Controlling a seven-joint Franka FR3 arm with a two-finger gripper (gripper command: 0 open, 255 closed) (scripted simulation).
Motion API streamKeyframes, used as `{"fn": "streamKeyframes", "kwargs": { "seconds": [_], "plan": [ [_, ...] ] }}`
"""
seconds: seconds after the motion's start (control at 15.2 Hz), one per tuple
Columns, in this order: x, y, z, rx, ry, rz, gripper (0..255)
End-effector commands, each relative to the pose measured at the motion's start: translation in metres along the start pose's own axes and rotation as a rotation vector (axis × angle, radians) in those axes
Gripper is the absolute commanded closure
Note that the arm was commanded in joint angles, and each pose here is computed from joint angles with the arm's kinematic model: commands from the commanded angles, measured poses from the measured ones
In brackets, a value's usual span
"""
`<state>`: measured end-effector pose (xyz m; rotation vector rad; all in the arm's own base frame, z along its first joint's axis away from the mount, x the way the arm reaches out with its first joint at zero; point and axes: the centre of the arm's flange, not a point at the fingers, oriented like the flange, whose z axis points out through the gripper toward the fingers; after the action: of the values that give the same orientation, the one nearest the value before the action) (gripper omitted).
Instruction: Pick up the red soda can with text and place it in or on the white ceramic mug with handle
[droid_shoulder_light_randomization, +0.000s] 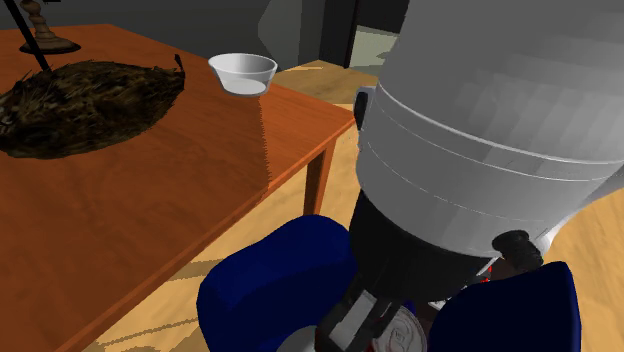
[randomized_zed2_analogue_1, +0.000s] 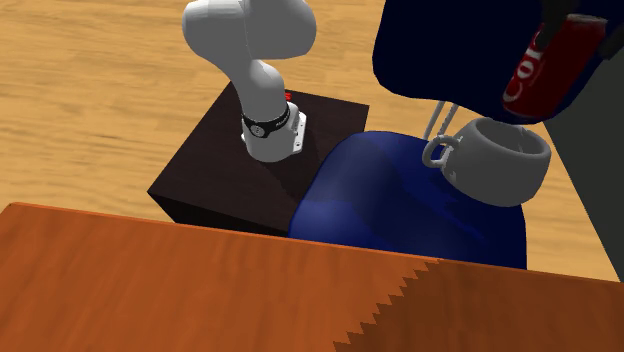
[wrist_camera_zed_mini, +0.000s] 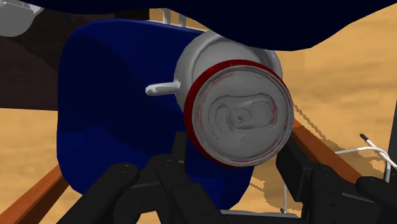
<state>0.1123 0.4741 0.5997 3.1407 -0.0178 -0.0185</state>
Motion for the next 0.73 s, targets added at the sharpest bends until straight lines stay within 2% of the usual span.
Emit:
{"fn": "streamKeyframes", "kwargs": {
  "seconds": [0.0, 0.66],
  "plan": [
    [-0.001, -0.001, 0.010, 0.001, 0.000, 0.000, 255],
    [0.000, -0.001, 0.063, 0.001, 0.000, 0.000, 255]
  ]
}}
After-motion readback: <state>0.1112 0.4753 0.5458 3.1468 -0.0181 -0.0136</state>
